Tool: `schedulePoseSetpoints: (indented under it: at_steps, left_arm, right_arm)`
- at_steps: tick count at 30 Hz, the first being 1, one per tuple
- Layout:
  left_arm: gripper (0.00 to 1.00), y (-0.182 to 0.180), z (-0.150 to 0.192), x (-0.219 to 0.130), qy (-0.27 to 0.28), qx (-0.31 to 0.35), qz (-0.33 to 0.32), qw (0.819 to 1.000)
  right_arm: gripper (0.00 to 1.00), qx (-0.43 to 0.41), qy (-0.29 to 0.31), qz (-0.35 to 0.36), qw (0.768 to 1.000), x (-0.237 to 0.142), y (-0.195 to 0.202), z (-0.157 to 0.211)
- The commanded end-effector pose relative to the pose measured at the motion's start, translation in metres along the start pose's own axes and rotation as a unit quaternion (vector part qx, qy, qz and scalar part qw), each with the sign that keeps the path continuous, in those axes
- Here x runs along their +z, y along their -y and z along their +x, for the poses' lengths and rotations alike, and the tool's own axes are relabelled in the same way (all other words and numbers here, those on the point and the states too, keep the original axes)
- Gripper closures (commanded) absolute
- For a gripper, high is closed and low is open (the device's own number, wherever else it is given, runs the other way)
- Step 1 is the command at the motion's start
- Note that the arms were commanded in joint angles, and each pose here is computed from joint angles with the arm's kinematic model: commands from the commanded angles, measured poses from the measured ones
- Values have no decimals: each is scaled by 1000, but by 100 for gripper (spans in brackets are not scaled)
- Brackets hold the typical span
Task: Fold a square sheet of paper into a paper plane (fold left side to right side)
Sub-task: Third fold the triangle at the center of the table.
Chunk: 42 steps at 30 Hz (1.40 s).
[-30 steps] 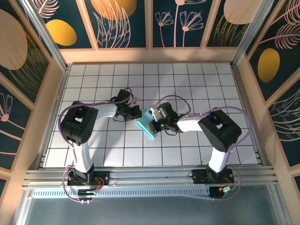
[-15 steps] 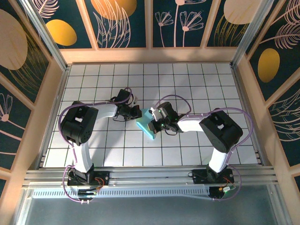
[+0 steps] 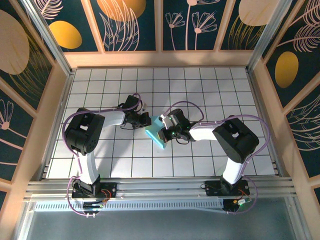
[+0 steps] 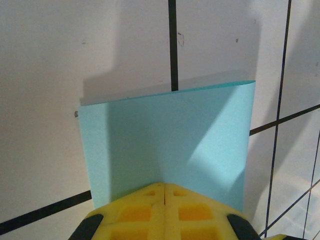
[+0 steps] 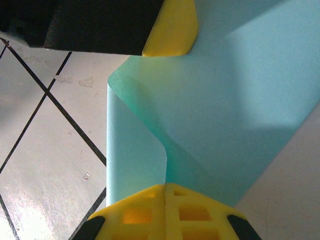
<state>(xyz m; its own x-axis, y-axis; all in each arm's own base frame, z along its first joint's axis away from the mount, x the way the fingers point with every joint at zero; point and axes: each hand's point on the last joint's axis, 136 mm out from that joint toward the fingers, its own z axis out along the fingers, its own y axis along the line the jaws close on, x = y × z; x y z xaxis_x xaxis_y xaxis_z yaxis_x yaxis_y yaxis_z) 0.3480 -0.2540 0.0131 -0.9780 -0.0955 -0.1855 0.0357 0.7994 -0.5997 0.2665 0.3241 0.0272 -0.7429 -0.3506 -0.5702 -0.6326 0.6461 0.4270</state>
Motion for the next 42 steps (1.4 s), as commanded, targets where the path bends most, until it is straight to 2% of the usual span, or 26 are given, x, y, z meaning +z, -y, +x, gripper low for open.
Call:
schedulePoseSetpoints:
  at_steps: [1,38,42]
  left_arm:
    - [100,-19,13,11,-17,-15,-36,999]
    - [100,-18,12,9,-14,-15,-36,999]
    - [94,-13,8,6,-5,-12,-31,999]
  right_arm:
    - [100,-7,10,5,1000,1,-1,-12]
    - [100,1,-18,11,1000,13,7,7]
    - [100,6,-28,11,1000,16,9,14]
